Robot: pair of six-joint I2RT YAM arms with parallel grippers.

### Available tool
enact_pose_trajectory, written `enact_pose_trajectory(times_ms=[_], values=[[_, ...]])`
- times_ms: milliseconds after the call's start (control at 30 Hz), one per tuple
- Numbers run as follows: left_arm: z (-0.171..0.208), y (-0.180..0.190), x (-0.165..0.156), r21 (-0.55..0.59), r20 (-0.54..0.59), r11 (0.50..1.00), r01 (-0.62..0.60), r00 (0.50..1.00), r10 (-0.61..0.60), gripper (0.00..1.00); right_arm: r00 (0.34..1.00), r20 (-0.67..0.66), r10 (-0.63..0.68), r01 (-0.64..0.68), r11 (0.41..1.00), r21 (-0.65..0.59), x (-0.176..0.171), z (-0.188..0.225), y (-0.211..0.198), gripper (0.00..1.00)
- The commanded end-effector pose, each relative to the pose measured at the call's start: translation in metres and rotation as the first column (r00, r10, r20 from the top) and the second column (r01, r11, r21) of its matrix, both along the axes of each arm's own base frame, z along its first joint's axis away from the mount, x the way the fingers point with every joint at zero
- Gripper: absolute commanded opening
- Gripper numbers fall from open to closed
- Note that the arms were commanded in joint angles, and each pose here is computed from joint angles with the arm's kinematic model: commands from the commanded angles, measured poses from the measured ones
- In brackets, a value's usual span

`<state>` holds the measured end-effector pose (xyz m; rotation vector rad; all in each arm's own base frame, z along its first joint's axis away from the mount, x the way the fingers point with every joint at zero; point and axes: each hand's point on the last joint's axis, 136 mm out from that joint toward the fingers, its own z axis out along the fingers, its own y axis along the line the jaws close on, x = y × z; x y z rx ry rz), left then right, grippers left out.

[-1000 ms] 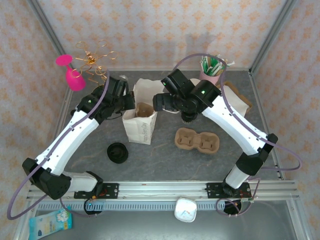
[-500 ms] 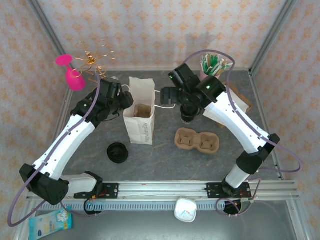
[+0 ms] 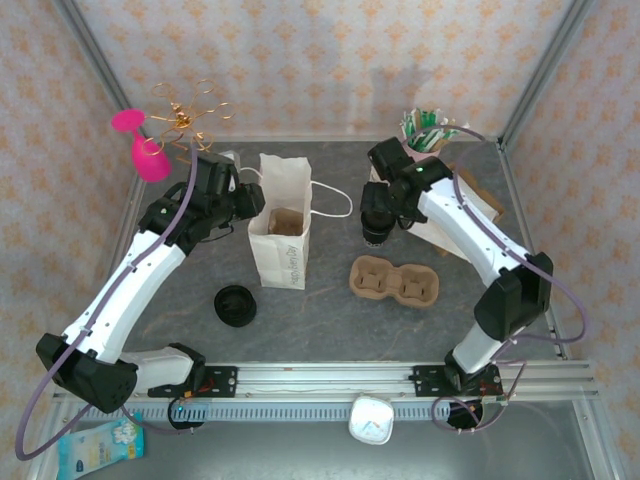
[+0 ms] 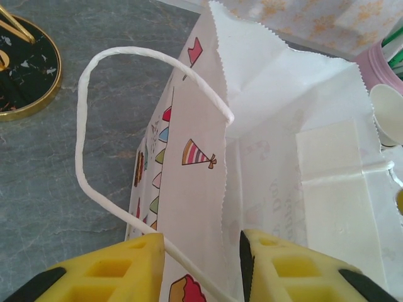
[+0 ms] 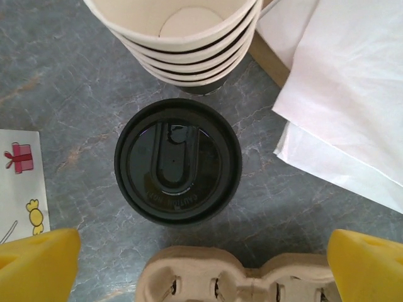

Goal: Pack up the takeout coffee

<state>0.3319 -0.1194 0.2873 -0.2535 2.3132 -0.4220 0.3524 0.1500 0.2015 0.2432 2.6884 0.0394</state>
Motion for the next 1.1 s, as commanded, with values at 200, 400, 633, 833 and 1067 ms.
enact_pose_trajectory(times_ms=[200,400,633,833,1067], values=[[0.01,0.01,-0.006,0.051,0.012,0.999,0.016,1.0,-0.016,0.45,1.0,-0.023,0.019,-0.019,1.0,0.022,0.028,-0.034,0.014,0.96],[0.007,0.013,-0.005,0.065,0.01,0.998,0.003,1.0,-0.004,0.46,0.997,-0.077,0.011,-0.011,1.0,-0.01,0.024,-0.056,0.007,0.87],[-0.003,0.012,-0.001,0.067,-0.012,0.998,0.003,1.0,-0.002,0.46,0.992,-0.116,0.038,-0.04,0.999,-0.014,0.023,-0.068,0.01,0.81],[-0.003,0.011,0.0,0.066,-0.011,0.998,0.004,1.0,-0.004,0.46,0.989,-0.136,0.054,-0.057,0.998,-0.02,0.023,-0.074,0.012,0.8],[-0.007,0.012,0.001,0.07,-0.02,0.998,0.001,1.0,0.0,0.46,0.987,-0.148,0.059,-0.07,0.995,-0.066,0.024,-0.077,0.009,0.8]])
